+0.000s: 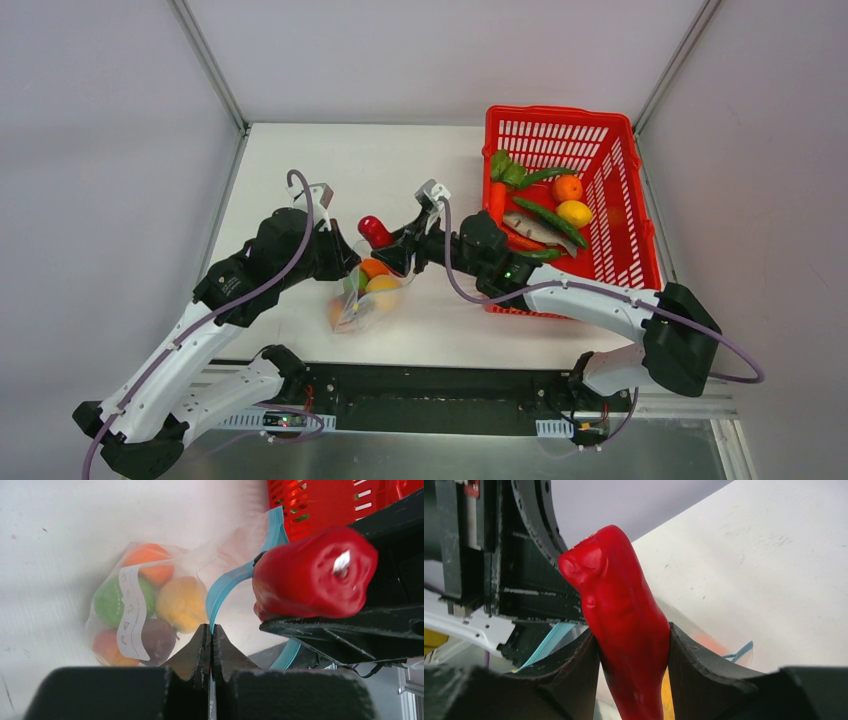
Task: Place the food in the zip-top bag and seal the zipper
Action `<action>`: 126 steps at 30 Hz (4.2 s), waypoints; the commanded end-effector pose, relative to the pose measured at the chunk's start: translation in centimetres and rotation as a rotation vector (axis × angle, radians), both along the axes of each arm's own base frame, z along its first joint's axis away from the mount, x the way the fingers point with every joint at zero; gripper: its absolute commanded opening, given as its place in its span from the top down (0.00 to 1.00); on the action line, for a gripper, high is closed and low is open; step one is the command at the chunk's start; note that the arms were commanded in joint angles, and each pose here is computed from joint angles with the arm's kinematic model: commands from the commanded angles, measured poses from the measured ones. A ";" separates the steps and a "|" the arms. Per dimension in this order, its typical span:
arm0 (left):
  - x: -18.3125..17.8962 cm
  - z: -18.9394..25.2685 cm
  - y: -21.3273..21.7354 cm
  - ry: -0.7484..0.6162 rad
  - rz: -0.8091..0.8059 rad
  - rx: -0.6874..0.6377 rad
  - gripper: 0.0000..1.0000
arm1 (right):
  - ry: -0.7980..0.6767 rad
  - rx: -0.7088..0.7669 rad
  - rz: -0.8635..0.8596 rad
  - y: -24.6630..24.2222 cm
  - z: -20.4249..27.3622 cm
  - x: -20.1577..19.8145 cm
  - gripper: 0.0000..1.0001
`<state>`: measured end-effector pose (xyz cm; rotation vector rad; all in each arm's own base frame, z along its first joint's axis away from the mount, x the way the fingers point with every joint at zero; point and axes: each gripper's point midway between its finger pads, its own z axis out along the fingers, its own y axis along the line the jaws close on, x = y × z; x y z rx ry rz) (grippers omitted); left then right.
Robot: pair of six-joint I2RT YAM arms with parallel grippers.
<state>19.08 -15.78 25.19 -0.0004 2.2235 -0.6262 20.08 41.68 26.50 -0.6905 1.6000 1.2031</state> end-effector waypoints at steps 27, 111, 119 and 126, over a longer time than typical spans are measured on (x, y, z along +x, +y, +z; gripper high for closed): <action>0.9 1.8 0.2 -0.048 0.036 -0.028 1.00 | -0.006 -0.096 0.256 -2.2 3.9 -5.9 0.50; 0.8 1.3 0.1 -0.063 -0.005 -0.004 1.00 | 1.271 -0.807 -0.826 -30.4 -20.4 0.7 0.25; 0.8 0.9 -0.3 -0.052 -0.012 -0.020 1.00 | 1.166 -0.696 -0.961 -30.9 -20.7 4.6 0.43; 0.7 0.9 -0.1 -0.052 -0.004 -0.019 1.00 | 1.047 -0.627 -0.998 -31.2 -19.0 6.5 0.17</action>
